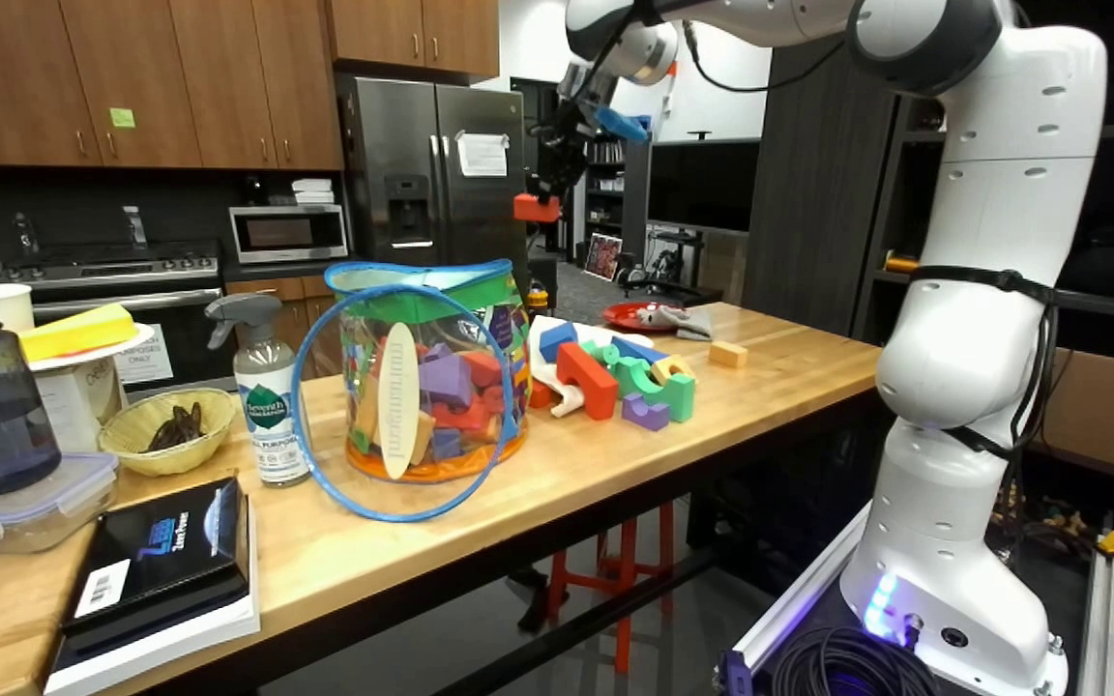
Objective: Remove an orange block from the plastic bag and put it on the pile of blocks on the table
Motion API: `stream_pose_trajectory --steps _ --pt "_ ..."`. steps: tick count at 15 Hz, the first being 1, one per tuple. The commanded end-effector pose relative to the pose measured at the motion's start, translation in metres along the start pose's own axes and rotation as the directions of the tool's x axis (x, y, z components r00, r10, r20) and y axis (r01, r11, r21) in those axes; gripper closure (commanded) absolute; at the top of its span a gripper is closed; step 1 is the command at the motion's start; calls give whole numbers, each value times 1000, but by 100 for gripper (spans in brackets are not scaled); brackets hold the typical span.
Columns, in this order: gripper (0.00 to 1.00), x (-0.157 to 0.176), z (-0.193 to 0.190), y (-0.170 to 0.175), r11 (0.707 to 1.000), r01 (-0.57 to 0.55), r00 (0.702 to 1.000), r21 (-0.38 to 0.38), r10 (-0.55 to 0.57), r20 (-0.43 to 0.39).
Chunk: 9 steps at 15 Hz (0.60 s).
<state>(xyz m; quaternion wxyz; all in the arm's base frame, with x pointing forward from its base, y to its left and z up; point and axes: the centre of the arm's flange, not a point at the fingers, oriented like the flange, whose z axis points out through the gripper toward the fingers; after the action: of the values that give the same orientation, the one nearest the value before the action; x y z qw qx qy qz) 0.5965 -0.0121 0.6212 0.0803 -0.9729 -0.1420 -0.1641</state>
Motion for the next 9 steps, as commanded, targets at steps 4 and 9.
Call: stream_pose_trajectory --steps 4,9 --pt "83 -98 20 20 980 -200 978 3 199 65" --pt "83 -145 53 24 955 -297 945 5 293 144"
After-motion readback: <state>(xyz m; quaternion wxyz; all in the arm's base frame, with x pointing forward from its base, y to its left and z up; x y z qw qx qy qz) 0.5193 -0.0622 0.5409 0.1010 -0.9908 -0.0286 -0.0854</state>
